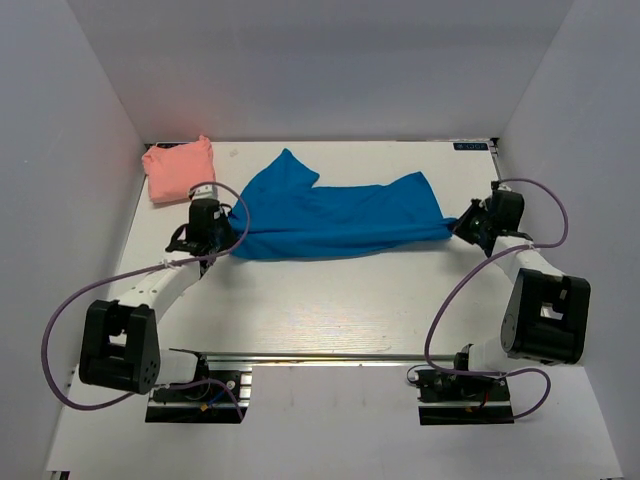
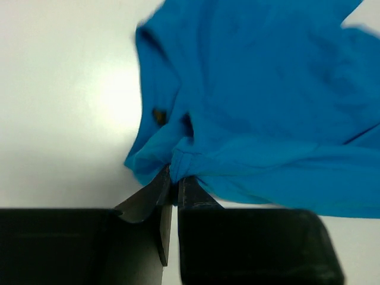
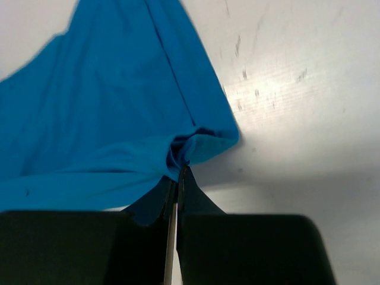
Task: Fold and stack the t-shirts
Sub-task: Fold the flattened tshirt in 1/3 of the way
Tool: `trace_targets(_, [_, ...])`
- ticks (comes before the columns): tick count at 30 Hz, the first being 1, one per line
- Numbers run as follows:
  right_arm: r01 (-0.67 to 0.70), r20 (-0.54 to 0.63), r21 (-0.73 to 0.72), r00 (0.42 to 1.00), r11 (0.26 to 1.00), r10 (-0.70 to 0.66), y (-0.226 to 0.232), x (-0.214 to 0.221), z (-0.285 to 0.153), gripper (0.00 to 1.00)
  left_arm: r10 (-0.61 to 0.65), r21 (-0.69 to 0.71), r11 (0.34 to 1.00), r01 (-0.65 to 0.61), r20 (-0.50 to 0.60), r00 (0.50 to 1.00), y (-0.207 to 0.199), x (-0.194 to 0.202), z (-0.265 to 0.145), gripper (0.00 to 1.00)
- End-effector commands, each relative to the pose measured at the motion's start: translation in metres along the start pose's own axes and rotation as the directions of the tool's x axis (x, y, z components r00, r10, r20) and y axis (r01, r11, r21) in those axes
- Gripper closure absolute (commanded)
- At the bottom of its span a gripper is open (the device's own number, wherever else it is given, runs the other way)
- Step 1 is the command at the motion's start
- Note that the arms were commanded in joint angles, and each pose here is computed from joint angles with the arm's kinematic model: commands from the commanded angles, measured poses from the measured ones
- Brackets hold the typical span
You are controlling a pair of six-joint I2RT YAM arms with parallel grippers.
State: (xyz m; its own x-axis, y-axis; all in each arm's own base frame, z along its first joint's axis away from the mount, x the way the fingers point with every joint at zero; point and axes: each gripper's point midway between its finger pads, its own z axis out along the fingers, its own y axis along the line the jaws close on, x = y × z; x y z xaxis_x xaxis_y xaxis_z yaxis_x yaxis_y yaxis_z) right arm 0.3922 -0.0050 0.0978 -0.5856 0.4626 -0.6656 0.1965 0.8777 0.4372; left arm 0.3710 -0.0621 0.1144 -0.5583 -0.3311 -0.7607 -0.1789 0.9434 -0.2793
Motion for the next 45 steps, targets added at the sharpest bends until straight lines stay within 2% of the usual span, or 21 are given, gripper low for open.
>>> trace_targets(1, [-0.017, 0.08, -0.023, 0.997, 1.0, 0.018, 0.003, -0.013, -0.008, 1.0, -0.087, 0.019, 0.996, 0.087, -0.004, 0.996, 0.003, 0.014, -0.012, 1.0])
trace_targets(7, [-0.067, -0.002, 0.073, 0.998, 0.995, 0.067, -0.02, 0.029, -0.019, 1.0, -0.14, -0.019, 0.99, 0.139, -0.141, 0.98, 0.026, 0.082, -0.03, 1.0])
trace_targets(12, [-0.118, -0.031, 0.182, 0.992, 0.976, 0.126, -0.039, 0.052, -0.035, 1.0, -0.185, -0.079, 0.981, 0.178, -0.096, 0.978, 0.045, 0.091, -0.05, 1.0])
trace_targets(14, [-0.149, -0.027, 0.217, 0.987, 0.965, 0.158, -0.043, 0.055, -0.039, 1.0, -0.195, -0.096, 0.978, 0.185, -0.116, 0.974, 0.051, 0.105, -0.054, 1.0])
trace_targets(16, [-0.156, -0.077, 0.254, 0.98, 0.955, 0.181, -0.051, 0.073, -0.043, 1.0, -0.195, -0.099, 0.978, 0.183, -0.121, 0.973, 0.054, 0.109, -0.058, 1.0])
trace_targets(22, [-0.194, -0.184, 0.405, 0.94, 0.894, 0.288, -0.078, 0.135, -0.06, 0.93, -0.206, -0.093, 0.977, 0.19, -0.226, 0.952, 0.053, 0.136, -0.065, 1.0])
trace_targets(25, [-0.205, -0.193, 0.491, 0.922, 0.846, 0.335, -0.091, 0.152, -0.07, 0.76, -0.214, -0.155, 0.972, 0.176, -0.284, 0.935, 0.064, 0.153, -0.073, 0.99])
trace_targets(26, [-0.21, -0.191, 0.505, 0.919, 0.837, 0.346, -0.093, 0.154, -0.072, 0.69, -0.23, -0.177, 0.967, 0.184, -0.287, 0.93, 0.067, 0.155, -0.076, 0.94])
trace_targets(27, [-0.212, -0.186, 0.509, 0.919, 0.834, 0.347, -0.094, 0.154, -0.074, 0.62, -0.249, -0.205, 0.96, 0.193, -0.297, 0.922, 0.07, 0.158, -0.083, 0.83])
trace_targets(28, [-0.213, -0.178, 0.547, 0.916, 0.81, 0.361, -0.099, 0.156, -0.08, 0.47, -0.263, -0.238, 0.951, 0.197, -0.286, 0.922, 0.075, 0.156, -0.086, 0.69])
trace_targets(29, [-0.216, -0.16, 0.55, 0.921, 0.807, 0.355, -0.099, 0.151, -0.083, 0.2, -0.274, -0.25, 0.946, 0.207, -0.276, 0.921, 0.075, 0.151, -0.089, 0.54])
trace_targets(30, [-0.227, -0.15, 0.565, 0.917, 0.793, 0.369, -0.099, 0.15, -0.086, 0.11, -0.293, -0.287, 0.934, 0.214, -0.267, 0.918, 0.08, 0.151, -0.096, 0.29])
trace_targets(31, [-0.221, -0.13, 0.587, 0.924, 0.779, 0.36, -0.103, 0.145, -0.09, 0.1, -0.307, -0.309, 0.924, 0.224, -0.254, 0.917, 0.082, 0.148, -0.1, 0.17])
trace_targets(32, [-0.218, -0.107, 0.598, 0.932, 0.771, 0.346, -0.104, 0.137, -0.094, 0.1, -0.322, -0.315, 0.918, 0.242, -0.232, 0.918, 0.081, 0.141, -0.102, 0.0])
trace_targets(34, [-0.214, -0.07, 0.609, 0.945, 0.764, 0.32, -0.104, 0.123, -0.101, 0.1, -0.351, -0.335, 0.903, 0.27, -0.21, 0.913, 0.081, 0.133, -0.107, 0.0])
trace_targets(37, [-0.195, -0.03, 0.559, 0.966, 0.805, 0.255, -0.091, 0.094, -0.109, 0.1, -0.361, -0.333, 0.893, 0.303, -0.127, 0.924, 0.075, 0.099, -0.111, 0.0])
trace_targets(40, [-0.194, -0.006, 0.375, 0.977, 0.906, 0.212, -0.056, 0.071, -0.103, 0.1, -0.323, -0.273, 0.915, 0.298, -0.053, 0.945, 0.061, 0.058, -0.108, 0.0])
trace_targets(42, [-0.188, 0.009, 0.173, 0.982, 0.967, 0.189, -0.019, 0.052, -0.091, 0.1, -0.301, -0.216, 0.934, 0.286, -0.039, 0.953, 0.048, 0.042, -0.101, 0.0])
trace_targets(43, [-0.153, 0.039, 0.109, 0.988, 0.982, 0.15, -0.008, 0.037, -0.089, 0.1, -0.286, -0.169, 0.946, 0.277, -0.029, 0.958, 0.037, 0.031, -0.09, 0.0])
trace_targets(44, [-0.142, 0.004, 0.047, 0.99, 0.989, 0.142, 0.005, 0.038, -0.084, 0.1, -0.265, -0.127, 0.957, 0.26, -0.027, 0.964, 0.027, 0.02, -0.085, 0.0])
trace_targets(45, [-0.108, 0.05, -0.001, 0.993, 0.994, 0.108, 0.019, 0.015, -0.085, 0.1, -0.254, -0.071, 0.966, 0.25, -0.048, 0.966, 0.014, 0.015, -0.079, 0.0])
